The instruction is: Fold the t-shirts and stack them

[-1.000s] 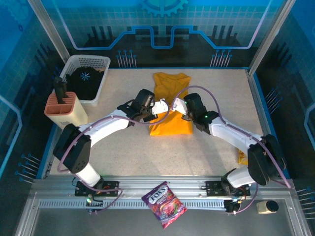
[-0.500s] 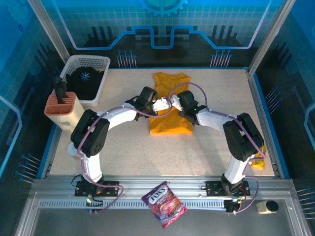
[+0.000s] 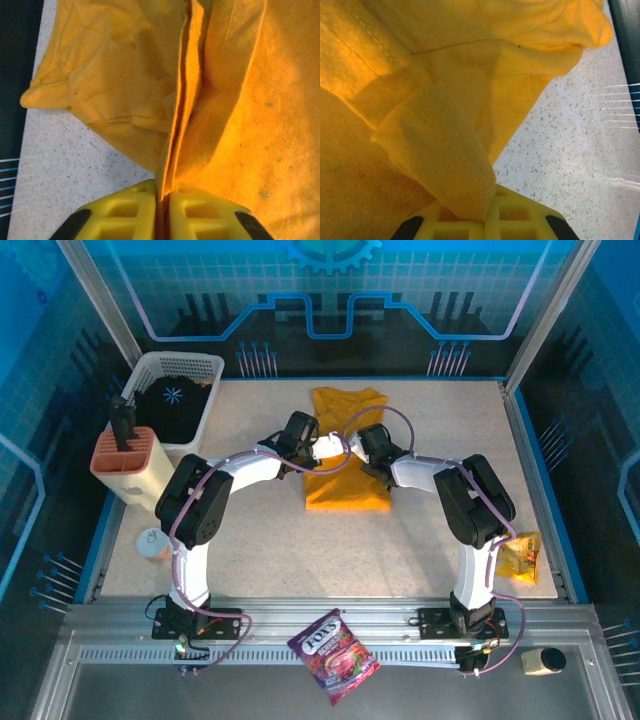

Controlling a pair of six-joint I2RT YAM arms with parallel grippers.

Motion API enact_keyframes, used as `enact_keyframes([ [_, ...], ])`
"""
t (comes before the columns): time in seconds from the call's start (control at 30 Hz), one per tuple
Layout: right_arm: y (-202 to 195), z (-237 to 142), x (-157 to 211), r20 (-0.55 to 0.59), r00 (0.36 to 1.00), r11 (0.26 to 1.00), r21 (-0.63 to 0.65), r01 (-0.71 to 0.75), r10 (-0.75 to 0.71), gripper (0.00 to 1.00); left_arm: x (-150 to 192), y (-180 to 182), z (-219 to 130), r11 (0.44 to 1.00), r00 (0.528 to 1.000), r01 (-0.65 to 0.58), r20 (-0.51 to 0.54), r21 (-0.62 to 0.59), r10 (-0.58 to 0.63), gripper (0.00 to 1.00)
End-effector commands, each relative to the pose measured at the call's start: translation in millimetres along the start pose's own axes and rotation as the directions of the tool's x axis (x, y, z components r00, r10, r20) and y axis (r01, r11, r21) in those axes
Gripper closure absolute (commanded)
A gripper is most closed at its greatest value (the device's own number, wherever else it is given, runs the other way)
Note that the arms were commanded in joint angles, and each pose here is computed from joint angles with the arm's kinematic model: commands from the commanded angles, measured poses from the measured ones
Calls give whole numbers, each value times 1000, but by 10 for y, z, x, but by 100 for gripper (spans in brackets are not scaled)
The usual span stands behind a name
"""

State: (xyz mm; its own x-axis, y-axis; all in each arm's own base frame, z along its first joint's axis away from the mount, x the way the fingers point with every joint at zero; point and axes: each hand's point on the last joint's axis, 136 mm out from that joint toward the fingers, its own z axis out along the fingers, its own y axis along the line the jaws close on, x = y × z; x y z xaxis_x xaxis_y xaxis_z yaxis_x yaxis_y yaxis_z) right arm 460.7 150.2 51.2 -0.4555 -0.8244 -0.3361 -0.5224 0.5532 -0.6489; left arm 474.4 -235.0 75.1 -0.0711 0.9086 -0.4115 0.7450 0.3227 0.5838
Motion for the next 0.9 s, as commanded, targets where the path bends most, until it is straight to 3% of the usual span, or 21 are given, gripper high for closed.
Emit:
enact_keyframes([
  [0.0,-170,-8,-255,90,994,997,48,-64,60,88,-253,257,-31,996,996,35,87,-78,-28,80],
  [0.07,-248,-63,-334,130,987,993,58,-102,93,75,-298,401,-110,988,992,81,107,-135,-67,71],
  [0.17,-440,-204,-454,188,969,982,67,-176,160,56,-375,593,-277,970,984,127,148,-208,-97,48],
  [0.37,-903,-772,-618,336,900,948,59,-314,277,44,-541,974,-809,920,959,215,250,-328,-135,15],
  [0.5,-1094,-1352,-658,443,855,952,7,-306,271,40,-702,1092,-1405,899,915,280,377,-338,-143,6],
  [0.57,-1033,-1633,-637,483,849,974,-39,-224,215,39,-787,933,-1692,928,889,248,445,-279,-104,4],
  [0.7,-667,-2128,-402,530,845,990,-143,12,67,38,-765,122,-2180,998,847,0,530,-63,33,9],
  [0.8,-265,-2382,-78,536,843,953,-229,200,-48,36,-535,-460,-2405,987,870,-133,487,92,72,14],
  [0.87,38,-2467,179,524,838,898,-281,338,-152,34,-389,-707,-2445,977,897,-174,430,122,106,14],
])
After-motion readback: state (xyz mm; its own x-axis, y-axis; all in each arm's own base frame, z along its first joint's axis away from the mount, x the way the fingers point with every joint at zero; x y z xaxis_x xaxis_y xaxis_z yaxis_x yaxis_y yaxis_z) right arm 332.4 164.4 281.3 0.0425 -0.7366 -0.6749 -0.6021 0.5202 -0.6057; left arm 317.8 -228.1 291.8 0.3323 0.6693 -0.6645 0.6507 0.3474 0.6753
